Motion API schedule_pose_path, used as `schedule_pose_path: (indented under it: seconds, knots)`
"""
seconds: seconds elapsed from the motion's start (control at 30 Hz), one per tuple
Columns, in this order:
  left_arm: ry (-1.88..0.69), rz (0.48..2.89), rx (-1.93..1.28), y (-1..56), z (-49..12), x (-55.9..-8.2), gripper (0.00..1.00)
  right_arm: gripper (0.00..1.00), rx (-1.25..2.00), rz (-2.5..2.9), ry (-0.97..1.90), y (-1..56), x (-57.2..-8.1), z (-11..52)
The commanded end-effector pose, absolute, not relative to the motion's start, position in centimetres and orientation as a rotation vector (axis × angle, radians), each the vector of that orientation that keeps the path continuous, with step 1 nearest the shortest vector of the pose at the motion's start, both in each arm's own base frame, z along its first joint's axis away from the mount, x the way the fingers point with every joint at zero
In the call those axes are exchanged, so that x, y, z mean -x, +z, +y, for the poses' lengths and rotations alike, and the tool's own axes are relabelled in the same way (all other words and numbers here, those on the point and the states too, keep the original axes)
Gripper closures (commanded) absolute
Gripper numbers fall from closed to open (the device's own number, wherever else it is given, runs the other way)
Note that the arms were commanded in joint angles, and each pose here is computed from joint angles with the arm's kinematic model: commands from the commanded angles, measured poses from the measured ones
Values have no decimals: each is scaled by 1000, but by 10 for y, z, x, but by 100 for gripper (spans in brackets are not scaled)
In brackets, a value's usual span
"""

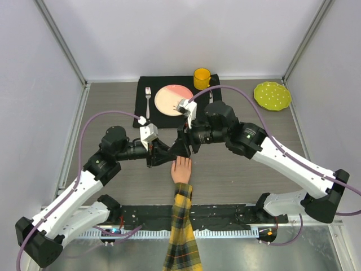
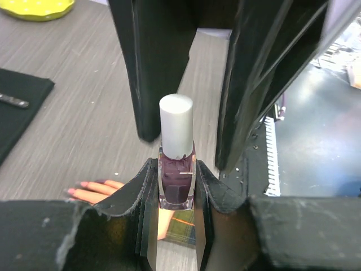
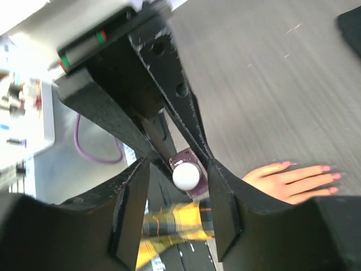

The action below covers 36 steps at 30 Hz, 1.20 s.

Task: Paint the nails

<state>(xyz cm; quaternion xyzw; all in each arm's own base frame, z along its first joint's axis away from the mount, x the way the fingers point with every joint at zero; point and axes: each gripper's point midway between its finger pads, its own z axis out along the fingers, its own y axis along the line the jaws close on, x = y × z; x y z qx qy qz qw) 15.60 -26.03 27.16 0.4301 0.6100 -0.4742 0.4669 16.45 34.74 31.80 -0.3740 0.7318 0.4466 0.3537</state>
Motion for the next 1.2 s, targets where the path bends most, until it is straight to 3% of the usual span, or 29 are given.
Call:
schedule_pose_path:
  seconds: [0.0, 0.13, 0.2, 0.27, 0.3, 0.4, 0.83, 0.93, 0.97, 1.0, 1.17]
  knots:
    - [-1211, 1383, -1086, 301, -265, -149, 100, 53, 1136, 1797, 1230, 329, -147, 350]
    - [-1207, 1380, -1085, 301, -264, -149, 100, 74, 1153, 1825, 1211, 324, -148, 350]
    - [-1206, 1379, -1085, 302, -265, -149, 100, 77, 1156, 1826, 1202, 322, -150, 350]
    - [-1206, 1377, -1087, 302, -264, -148, 100, 73, 1154, 1835, 1193, 320, -153, 352]
    - [-1204, 1377, -1086, 301, -264, -149, 100, 63, 1149, 1841, 1187, 320, -153, 352]
    - [-1201, 1378, -1087, 302, -265, -150, 100, 58, 1140, 1827, 1169, 325, -154, 348]
    - [-1200, 1394, -1092, 300, -265, -151, 100, 60, 1135, 1821, 1137, 335, -154, 341]
    - [-1201, 1399, -1090, 299, -265, -150, 100, 72, 1152, 1838, 1151, 327, -153, 344]
    - [-1196, 1400, -1086, 299, -264, -150, 100, 87, 1143, 1852, 1147, 325, -155, 346]
    - [-1174, 1402, -1069, 300, -263, -155, 100, 96, 1132, 1869, 1141, 322, -157, 346]
    - [-1001, 1473, -966, 294, -253, -183, 100, 99, 911, 1965, 1082, 303, -178, 359]
